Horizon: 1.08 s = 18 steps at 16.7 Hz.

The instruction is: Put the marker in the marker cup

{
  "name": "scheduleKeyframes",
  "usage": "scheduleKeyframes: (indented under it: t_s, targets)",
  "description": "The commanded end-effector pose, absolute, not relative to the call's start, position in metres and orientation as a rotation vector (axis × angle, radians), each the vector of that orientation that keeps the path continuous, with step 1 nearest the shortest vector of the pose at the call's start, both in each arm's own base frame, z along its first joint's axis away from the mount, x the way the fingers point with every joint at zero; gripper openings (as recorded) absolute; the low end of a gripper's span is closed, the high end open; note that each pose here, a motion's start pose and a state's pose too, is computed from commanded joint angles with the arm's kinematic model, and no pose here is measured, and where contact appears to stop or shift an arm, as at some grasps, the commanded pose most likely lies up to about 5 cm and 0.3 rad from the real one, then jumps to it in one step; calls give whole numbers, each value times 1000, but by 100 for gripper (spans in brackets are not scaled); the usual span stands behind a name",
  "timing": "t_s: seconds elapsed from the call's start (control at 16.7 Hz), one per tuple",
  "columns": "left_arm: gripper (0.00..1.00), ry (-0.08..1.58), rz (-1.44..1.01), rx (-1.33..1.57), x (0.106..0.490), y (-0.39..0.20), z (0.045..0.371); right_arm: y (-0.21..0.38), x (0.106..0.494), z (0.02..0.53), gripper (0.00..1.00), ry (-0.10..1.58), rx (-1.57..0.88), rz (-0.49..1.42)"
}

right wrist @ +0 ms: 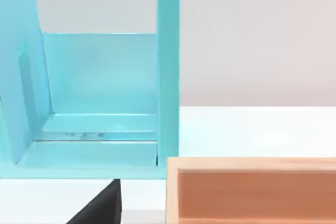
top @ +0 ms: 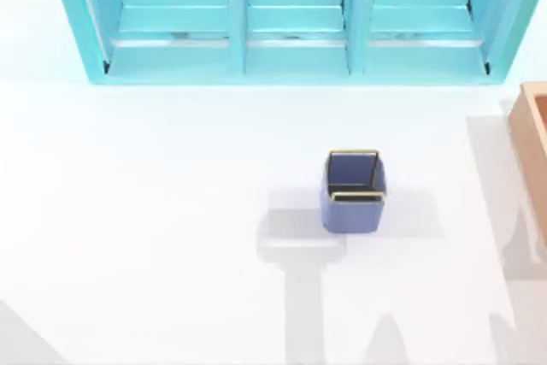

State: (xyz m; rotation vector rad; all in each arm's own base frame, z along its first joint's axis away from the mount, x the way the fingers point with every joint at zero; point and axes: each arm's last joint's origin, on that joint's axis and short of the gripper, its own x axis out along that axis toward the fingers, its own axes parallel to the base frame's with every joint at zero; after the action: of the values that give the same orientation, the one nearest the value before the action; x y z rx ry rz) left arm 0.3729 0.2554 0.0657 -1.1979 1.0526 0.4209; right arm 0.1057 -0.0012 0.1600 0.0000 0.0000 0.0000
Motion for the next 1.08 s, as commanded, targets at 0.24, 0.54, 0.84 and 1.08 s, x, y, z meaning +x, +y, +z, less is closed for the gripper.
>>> scheduleKeyframes:
  t_s: [0.24, 0.54, 0.84, 1.08]
  targets:
    - [0, 1053, 421, -1198, 373, 255, 66, -1, 106, 160, 100, 0, 0, 0]
    - [0, 1053, 421, -1198, 373, 255, 66, -1, 106, 160, 100, 0, 0, 0]
    - [0, 1001, 443, -1175, 342, 278, 116, -1, 106, 160, 100, 0, 0, 0]
    - [0, 1012, 444, -1179, 295, 283, 172, -1, 106, 160, 100, 0, 0, 0]
